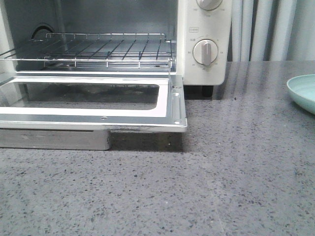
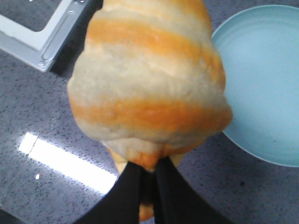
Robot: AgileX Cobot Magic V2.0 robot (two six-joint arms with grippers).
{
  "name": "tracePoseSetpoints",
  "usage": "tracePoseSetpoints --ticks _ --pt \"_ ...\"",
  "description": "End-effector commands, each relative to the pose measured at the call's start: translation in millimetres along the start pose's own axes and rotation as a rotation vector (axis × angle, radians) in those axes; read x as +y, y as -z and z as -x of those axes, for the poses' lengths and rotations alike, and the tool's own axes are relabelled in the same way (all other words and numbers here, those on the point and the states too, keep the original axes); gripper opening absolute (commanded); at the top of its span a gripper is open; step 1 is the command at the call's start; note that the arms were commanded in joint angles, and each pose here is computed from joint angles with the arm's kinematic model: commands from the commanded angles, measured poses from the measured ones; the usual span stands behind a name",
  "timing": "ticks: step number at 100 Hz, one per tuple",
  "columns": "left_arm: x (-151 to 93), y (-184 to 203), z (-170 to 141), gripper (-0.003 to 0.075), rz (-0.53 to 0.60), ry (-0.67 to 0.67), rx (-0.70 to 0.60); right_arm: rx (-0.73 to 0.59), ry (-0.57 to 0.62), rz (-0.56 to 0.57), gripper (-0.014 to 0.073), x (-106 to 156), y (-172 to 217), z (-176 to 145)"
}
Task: Put bread in oven
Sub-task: 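Lift the croissant with the right gripper and carry it toward the oven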
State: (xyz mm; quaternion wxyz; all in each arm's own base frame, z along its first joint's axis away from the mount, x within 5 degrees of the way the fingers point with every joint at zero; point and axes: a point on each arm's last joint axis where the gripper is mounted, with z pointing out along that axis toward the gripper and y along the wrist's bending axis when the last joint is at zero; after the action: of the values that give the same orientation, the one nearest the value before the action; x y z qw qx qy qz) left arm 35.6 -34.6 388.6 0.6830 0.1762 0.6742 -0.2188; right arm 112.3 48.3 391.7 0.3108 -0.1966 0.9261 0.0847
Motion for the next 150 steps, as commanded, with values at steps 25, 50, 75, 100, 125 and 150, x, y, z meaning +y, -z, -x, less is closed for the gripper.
tracePoseSetpoints --ticks 25,50,75,100,125,150 --pt "0.2 1.4 14.9 -0.0021 0.007 0.031 -0.086 0.118 0.136 0.105 -0.0068 22.6 -23.8 16.6" --pt "0.2 1.4 14.9 -0.0021 0.007 0.031 -0.086 0.169 0.257 0.171 -0.0068 47.2 -56.3 32.0" --pt "0.2 1.4 14.9 -0.0021 0.007 0.031 -0.086 0.144 0.403 0.206 -0.0068 79.2 -70.6 62.8" --pt "0.5 1.4 14.6 -0.0021 0.01 0.022 -0.082 0.086 0.552 0.097 -0.0068 99.0 -83.5 96.4" --pt "0.5 1.3 14.4 -0.0021 0.01 0.022 -0.08 -0.009 0.716 -0.01 -0.0068 122.7 -96.8 114.2" --pt "-0.1 1.2 13.1 -0.0021 0.004 0.022 -0.066 -0.14 0.779 -0.041 -0.0068 133.9 -114.1 128.6"
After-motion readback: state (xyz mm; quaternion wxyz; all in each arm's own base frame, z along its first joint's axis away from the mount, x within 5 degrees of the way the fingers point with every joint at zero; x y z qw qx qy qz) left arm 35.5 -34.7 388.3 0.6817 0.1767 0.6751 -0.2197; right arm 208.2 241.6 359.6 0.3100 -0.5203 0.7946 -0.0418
